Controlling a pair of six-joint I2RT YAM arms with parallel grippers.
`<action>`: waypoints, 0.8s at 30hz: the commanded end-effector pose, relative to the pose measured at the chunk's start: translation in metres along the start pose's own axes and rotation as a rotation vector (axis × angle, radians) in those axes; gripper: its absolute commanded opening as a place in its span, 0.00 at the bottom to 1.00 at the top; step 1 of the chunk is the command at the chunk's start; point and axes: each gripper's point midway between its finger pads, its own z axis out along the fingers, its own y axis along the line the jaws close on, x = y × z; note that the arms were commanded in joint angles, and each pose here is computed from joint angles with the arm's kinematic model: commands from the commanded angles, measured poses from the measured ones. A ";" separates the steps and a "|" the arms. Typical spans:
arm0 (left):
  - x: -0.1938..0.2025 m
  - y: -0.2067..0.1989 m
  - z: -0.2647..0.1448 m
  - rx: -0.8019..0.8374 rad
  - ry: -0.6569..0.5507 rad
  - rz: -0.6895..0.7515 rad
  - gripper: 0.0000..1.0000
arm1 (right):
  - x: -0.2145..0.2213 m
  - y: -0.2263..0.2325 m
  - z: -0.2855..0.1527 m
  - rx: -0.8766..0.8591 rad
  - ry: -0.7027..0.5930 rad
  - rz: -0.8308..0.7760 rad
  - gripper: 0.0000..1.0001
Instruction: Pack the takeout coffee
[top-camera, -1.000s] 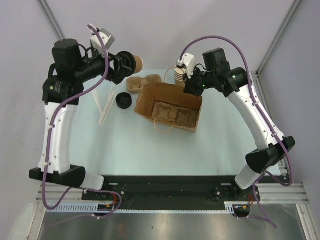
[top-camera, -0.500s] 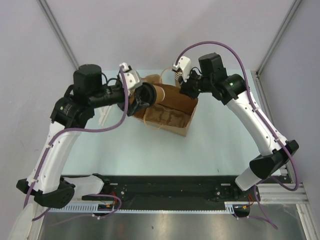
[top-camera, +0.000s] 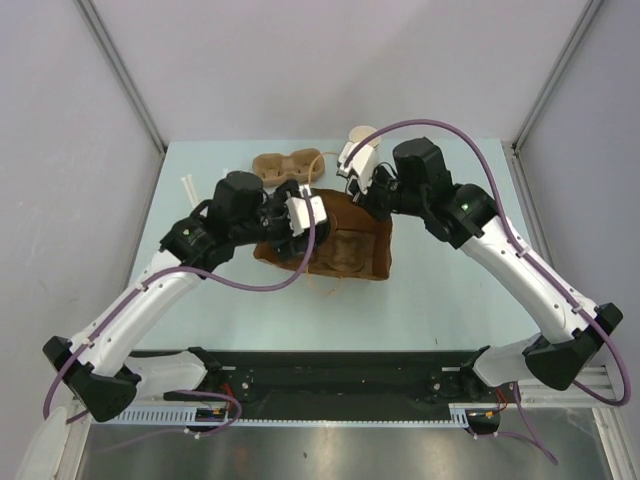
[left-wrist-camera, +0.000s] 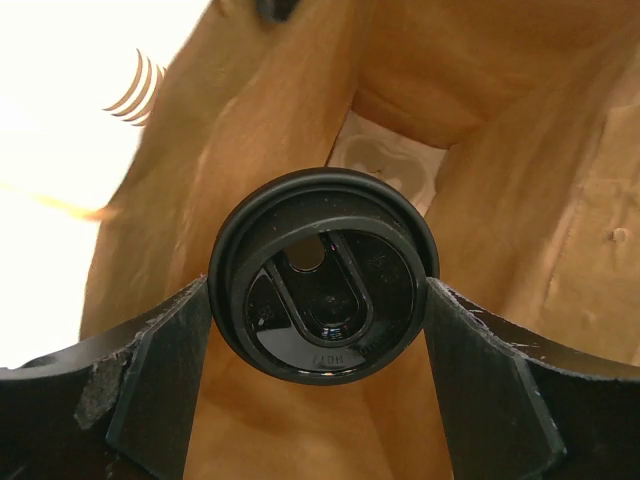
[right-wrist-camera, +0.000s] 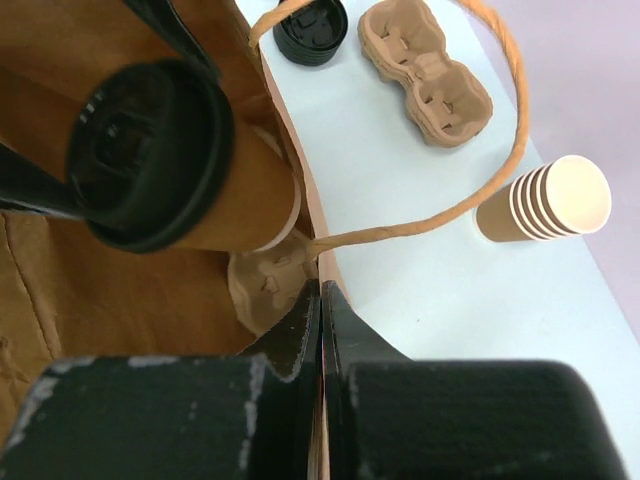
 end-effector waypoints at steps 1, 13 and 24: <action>-0.005 0.006 0.004 -0.071 -0.050 0.108 0.33 | -0.029 -0.008 -0.012 0.075 -0.120 -0.062 0.00; 0.034 -0.020 0.024 -0.028 -0.009 0.175 0.32 | -0.033 -0.008 -0.020 0.195 -0.154 -0.061 0.00; 0.071 -0.036 0.036 -0.042 0.007 0.213 0.32 | -0.026 0.028 -0.018 0.178 -0.161 -0.139 0.00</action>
